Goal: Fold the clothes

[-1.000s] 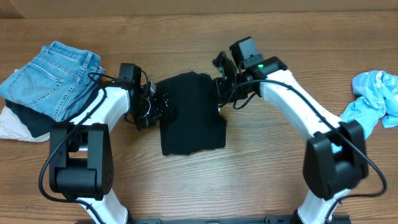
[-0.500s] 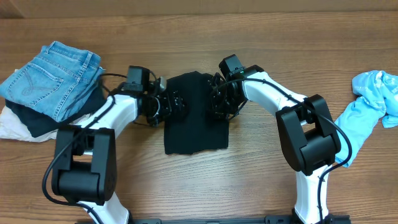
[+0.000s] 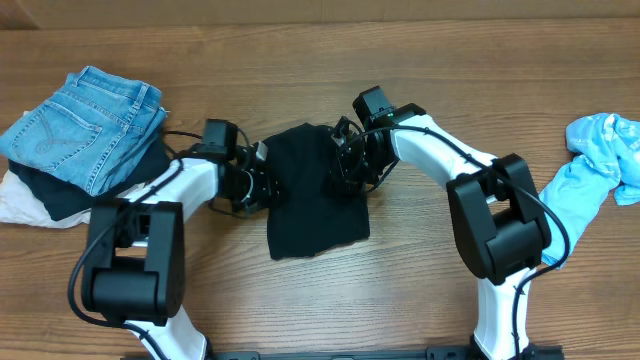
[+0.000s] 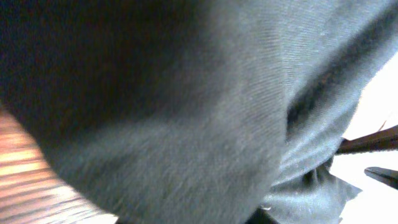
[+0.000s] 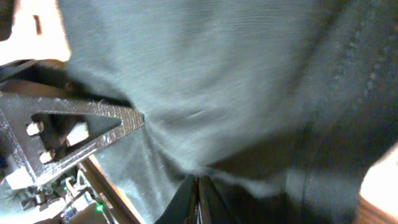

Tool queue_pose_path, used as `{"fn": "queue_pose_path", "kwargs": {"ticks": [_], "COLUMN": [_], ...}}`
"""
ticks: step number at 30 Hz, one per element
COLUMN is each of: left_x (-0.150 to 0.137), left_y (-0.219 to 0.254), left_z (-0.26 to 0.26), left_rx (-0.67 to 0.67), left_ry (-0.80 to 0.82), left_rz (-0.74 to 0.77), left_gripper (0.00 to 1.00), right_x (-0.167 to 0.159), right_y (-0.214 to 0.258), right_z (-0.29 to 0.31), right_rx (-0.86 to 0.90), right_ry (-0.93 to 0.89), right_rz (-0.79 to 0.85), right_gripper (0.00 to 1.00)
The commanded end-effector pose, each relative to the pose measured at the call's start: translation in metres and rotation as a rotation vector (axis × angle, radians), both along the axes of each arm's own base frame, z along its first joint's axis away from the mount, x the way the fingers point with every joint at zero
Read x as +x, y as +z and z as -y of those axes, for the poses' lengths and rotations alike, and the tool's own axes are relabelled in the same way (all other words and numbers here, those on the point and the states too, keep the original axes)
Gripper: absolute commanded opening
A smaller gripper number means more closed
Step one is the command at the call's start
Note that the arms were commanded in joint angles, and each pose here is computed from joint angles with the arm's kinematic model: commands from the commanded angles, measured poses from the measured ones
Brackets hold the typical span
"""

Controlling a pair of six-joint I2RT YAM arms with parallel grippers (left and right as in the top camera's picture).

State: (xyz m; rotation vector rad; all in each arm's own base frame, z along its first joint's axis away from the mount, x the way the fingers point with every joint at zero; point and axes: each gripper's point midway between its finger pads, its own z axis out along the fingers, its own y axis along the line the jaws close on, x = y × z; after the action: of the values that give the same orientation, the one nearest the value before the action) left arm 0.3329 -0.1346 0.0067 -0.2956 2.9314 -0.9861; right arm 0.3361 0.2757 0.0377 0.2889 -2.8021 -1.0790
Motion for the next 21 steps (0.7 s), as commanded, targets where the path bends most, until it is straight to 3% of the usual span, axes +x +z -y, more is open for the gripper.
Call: {"fn": "queue_pose_path", "kwargs": {"ticks": [1, 2, 4, 8, 11, 13, 15, 17, 19, 21], "left_x": [0.024, 0.028, 0.036, 0.056, 0.070, 0.072, 0.071, 0.067, 0.066, 0.066], "left_y": [0.045, 0.055, 0.075, 0.118, 0.159, 0.184, 0.196, 0.202, 0.201, 0.200], "left_z": [-0.005, -0.007, -0.014, -0.034, -0.043, -0.038, -0.032, -0.026, -0.026, -0.026], "left_rx": [-0.144, -0.151, -0.145, -0.127, -0.122, -0.165, -0.212, -0.258, -0.258, -0.255], "left_ry": [0.026, 0.031, 0.046, 0.072, 0.069, 0.044, 0.018, -0.003, -0.003, -0.006], "left_rz": [0.095, 0.121, 0.184, 0.333, 0.458, 0.516, 0.536, 0.536, 0.531, 0.529], "left_gripper": [0.91, 1.00, 1.00, 1.00, 1.00, 1.00, 1.00, 1.00, 0.98, 0.96], "right_x": [0.004, 0.001, -0.008, -0.036, -0.059, -0.070, -0.067, -0.051, -0.040, -0.030], "right_y": [0.058, 0.069, 0.079, 0.062, 0.017, -0.010, -0.029, -0.051, -0.062, -0.071], "right_z": [-0.008, -0.012, -0.020, -0.026, -0.019, -0.008, 0.008, 0.036, 0.058, 0.086], "right_rx": [0.100, 0.125, 0.156, 0.069, -0.180, -0.333, -0.447, -0.625, -0.719, -0.801], "right_ry": [0.024, 0.034, 0.056, 0.094, 0.137, 0.170, 0.179, 0.175, 0.175, 0.143], "right_rz": [0.119, 0.130, 0.127, 0.043, 0.018, 0.008, 0.026, 0.092, 0.114, 0.101], "right_gripper": [0.24, 0.34, 0.35, 0.25, 0.11, 0.08, 0.20, 0.23, 0.08, 0.04]}}
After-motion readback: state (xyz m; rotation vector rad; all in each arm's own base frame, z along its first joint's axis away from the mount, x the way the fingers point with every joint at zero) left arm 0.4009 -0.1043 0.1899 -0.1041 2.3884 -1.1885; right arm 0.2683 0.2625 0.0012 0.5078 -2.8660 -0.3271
